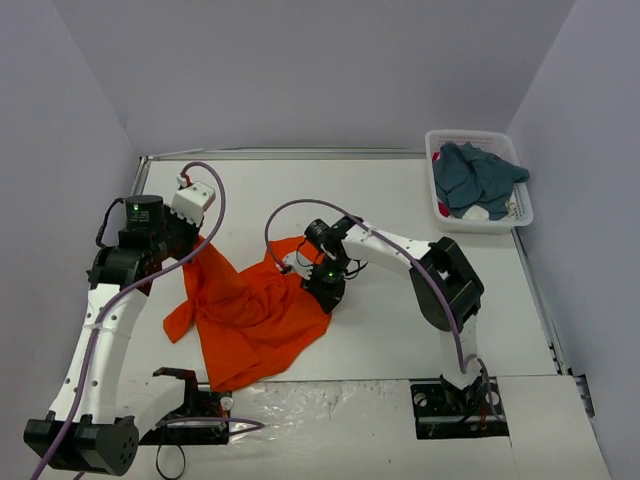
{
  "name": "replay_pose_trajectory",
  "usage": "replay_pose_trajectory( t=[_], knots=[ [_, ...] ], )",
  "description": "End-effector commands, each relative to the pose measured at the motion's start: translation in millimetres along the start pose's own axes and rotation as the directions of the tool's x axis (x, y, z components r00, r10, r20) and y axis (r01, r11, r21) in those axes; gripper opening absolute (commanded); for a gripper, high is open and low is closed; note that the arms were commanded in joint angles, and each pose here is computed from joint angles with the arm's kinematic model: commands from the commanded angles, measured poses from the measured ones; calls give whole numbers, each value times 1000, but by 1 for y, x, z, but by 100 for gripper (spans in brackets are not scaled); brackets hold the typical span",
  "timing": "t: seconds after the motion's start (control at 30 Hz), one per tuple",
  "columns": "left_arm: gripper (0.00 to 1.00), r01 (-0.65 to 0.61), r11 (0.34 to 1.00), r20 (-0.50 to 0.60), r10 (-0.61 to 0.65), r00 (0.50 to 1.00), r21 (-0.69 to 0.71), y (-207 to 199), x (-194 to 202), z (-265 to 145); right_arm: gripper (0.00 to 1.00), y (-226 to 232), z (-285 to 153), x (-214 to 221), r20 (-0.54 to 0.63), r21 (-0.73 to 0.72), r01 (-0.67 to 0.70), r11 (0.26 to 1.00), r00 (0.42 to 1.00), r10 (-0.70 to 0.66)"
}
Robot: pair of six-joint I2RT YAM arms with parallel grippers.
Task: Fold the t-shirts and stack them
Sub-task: Flatten out the tshirt
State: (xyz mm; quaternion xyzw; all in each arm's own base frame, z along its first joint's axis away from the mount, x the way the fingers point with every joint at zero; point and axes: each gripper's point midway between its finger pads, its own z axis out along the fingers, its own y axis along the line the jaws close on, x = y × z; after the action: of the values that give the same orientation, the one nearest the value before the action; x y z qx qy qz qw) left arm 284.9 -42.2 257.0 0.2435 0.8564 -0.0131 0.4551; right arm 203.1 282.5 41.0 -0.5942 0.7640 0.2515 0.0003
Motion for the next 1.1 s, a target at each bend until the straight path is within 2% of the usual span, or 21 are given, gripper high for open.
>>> replay_pose_trajectory(
  t=[0.0, 0.27, 0.47, 0.63, 0.77, 0.87, 1.07],
  knots=[
    [2, 11, 999, 34, -10, 999, -43, 7, -5, -5, 0, 5, 2, -23, 39, -22, 39, 999, 999, -38],
    [2, 18, 999, 24, -17, 1000, -46, 6, 3, -5, 0, -11, 46, 2, -78, -20, 7, 1000, 997, -9],
    [2, 11, 999, 20, -10, 1000, -51, 7, 6, -5, 0, -45, 43, 38, -134, 58, -91, 994, 986, 98],
    [2, 8, 999, 20, -7, 1000, -43, 5, 6, -5, 0, -114, -8, 78, -79, 223, -237, 945, 962, 260],
    [2, 10, 1000, 27, -10, 1000, -15, -1, 6, -5, 0, -162, -46, 88, 6, 309, -311, 899, 946, 325],
    [2, 13, 1000, 29, -13, 999, 12, -6, 7, -4, 0, -190, -63, 78, 51, 350, -319, 881, 945, 322],
    [2, 26, 998, 26, -28, 999, 63, -16, 11, 0, 0, -237, -99, 30, 173, 444, -332, 832, 943, 285]
  ],
)
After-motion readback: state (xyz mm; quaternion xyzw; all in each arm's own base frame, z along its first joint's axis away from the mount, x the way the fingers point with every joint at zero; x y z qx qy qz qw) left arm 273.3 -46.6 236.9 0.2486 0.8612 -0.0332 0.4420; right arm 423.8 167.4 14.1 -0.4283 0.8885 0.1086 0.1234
